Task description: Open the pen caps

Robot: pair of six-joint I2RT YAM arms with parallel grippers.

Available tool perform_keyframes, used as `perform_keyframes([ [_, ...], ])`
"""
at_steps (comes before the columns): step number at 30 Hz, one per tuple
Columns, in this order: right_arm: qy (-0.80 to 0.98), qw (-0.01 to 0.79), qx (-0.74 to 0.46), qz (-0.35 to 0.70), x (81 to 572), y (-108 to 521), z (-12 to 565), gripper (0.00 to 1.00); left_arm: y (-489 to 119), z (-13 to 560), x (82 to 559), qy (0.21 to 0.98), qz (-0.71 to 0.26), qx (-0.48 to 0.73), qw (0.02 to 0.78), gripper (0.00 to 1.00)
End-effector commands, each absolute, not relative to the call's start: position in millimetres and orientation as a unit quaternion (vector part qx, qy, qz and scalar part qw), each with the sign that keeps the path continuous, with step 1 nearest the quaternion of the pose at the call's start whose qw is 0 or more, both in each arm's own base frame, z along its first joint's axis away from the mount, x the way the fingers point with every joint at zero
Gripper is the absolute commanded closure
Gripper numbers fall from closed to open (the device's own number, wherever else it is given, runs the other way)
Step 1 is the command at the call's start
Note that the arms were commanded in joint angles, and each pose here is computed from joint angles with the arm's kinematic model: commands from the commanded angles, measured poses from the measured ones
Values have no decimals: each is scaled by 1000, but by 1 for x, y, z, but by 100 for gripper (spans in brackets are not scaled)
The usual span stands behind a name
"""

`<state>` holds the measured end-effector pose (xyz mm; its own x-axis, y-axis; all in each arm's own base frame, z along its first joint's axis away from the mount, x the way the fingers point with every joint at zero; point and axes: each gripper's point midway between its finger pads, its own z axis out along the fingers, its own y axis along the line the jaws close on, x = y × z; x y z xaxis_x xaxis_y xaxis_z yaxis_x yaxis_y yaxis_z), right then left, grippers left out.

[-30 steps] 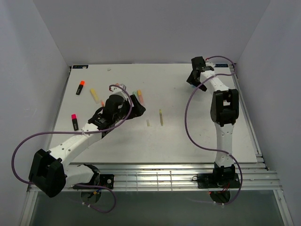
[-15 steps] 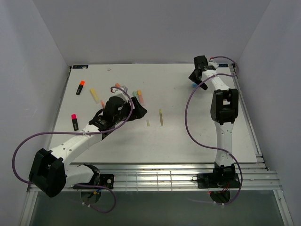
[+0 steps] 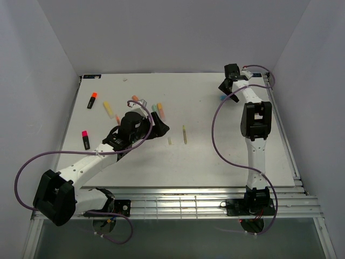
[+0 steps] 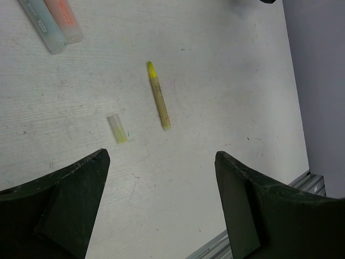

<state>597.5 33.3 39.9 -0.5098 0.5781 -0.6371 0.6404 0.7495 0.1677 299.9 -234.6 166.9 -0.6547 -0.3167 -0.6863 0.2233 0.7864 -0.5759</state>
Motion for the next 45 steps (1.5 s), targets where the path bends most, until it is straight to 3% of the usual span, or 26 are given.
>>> perform_keyframes([
  [1,859,368,353,-56,608,27,46,13,-238,171,298,843,-338,-16,419,10],
  [6,881,330,334,-62,595,26,26,20,-237,174,296,840,-341,-16,422,10],
  [12,905,285,309,-57,577,30,4,39,-235,185,293,830,-350,-16,434,10],
  [21,929,235,281,-42,541,39,-9,78,-231,192,285,827,-355,-19,436,10],
  [23,934,225,275,-37,530,42,-11,90,-231,196,281,824,-362,-20,435,10],
  [30,941,262,212,23,493,75,22,92,-244,195,258,831,-404,5,383,13],
  [32,931,306,188,63,482,93,63,92,-251,198,250,825,-428,17,369,15],
  [39,917,327,115,197,377,170,105,92,-285,217,214,772,-549,72,312,30],
  [45,889,335,97,296,302,217,127,92,-321,207,195,781,-556,83,273,31],
])
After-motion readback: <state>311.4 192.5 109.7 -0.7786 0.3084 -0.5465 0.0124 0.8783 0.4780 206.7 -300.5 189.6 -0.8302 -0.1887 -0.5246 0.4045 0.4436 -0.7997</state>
